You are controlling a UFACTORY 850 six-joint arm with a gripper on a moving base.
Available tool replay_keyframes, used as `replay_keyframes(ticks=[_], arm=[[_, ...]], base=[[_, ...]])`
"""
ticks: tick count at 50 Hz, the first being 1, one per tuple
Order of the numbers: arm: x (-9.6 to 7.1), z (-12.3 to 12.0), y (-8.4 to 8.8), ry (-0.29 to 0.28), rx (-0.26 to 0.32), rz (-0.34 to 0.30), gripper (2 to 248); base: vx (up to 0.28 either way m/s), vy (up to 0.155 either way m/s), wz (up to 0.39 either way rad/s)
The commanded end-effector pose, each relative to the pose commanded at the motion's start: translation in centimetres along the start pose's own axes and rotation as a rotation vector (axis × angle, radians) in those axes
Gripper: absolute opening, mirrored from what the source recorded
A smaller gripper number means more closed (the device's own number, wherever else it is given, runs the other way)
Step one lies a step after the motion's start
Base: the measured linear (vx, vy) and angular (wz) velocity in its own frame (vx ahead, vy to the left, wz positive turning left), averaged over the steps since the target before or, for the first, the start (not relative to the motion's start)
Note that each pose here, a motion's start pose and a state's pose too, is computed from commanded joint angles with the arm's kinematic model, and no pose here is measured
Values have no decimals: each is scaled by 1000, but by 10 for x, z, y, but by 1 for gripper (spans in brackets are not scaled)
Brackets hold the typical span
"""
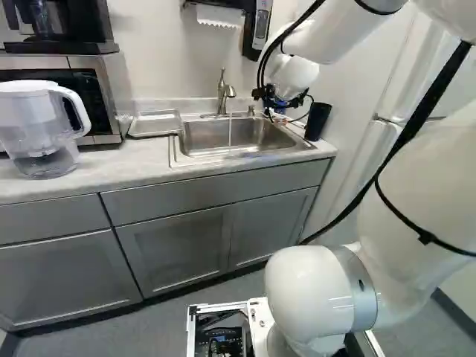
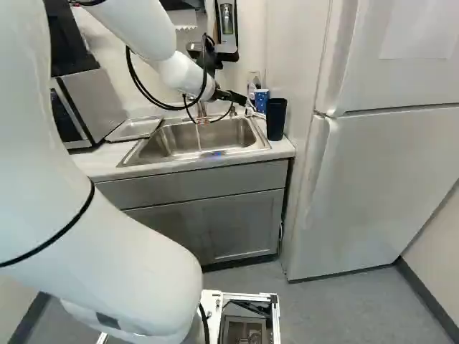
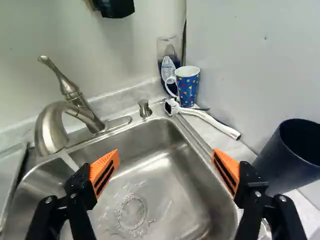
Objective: Rinse the cup and place it in the tray
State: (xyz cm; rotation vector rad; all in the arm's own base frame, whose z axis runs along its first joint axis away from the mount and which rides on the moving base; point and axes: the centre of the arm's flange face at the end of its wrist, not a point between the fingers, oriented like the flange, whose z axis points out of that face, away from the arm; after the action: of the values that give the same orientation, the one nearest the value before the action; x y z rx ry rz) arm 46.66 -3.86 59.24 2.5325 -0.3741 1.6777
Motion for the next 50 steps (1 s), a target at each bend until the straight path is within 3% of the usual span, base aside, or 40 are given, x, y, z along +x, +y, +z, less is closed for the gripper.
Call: replay_keyframes(ticks=[50], arm=[[-41, 20, 12, 37, -204, 226, 247]], base=[[0, 0, 0]])
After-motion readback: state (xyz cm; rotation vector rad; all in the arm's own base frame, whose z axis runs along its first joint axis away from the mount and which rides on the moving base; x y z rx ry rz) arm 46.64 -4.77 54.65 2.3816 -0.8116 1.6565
